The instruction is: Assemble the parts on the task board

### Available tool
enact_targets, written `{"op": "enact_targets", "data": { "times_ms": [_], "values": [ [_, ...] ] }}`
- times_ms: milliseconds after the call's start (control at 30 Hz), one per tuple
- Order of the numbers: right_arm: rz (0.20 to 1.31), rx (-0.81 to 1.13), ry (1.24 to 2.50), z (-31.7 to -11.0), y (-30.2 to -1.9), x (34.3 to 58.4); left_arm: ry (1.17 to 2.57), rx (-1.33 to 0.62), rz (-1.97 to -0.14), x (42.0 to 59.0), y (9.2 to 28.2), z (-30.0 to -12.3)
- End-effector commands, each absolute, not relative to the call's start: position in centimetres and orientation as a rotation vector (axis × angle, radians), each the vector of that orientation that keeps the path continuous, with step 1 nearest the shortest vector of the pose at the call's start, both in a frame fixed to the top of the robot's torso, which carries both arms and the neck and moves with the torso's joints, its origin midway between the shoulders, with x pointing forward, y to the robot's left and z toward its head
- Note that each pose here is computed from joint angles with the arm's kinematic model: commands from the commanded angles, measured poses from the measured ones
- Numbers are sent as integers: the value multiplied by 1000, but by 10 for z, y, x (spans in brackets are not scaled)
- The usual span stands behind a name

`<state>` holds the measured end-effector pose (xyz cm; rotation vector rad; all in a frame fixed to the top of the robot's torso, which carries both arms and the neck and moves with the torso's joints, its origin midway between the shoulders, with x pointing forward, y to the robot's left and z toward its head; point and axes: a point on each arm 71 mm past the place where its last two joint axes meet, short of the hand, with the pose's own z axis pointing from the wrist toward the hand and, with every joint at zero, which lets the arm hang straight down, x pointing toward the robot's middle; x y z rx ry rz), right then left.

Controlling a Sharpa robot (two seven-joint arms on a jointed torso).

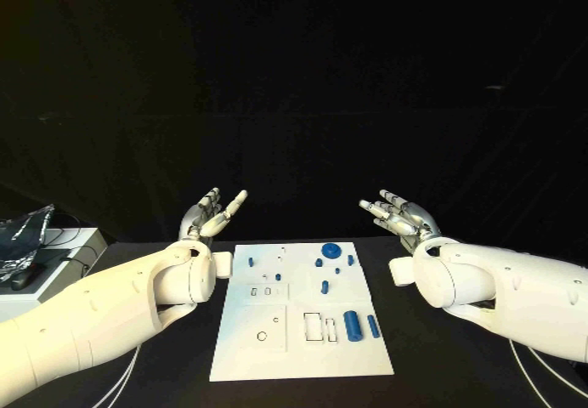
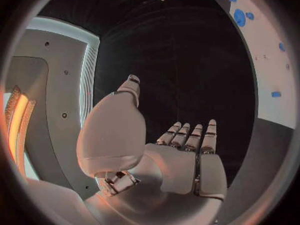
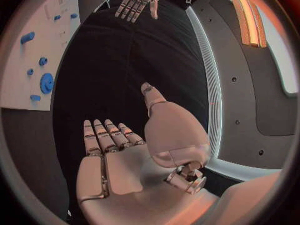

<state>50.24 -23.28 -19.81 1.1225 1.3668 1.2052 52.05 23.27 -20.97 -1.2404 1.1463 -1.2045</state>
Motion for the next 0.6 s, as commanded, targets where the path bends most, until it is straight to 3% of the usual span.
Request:
{"op": "enact_targets", "data": {
  "times_ms": [33, 167, 200, 600],
  "values": [
    [1279, 1074, 1525, -198, -228, 505, 1216, -1201, -1264, 522, 225, -209],
    [1278, 1064, 1544, -196, -230, 507, 1216, -1201, -1264, 522, 225, -209],
    [1235, 853, 1539, -194, -235, 513, 1218, -1200, -1264, 518, 232, -213],
    [1081, 430, 1537, -195, -233, 521, 1286, -1120, -1348, 512, 236, -216]
  ]
}}
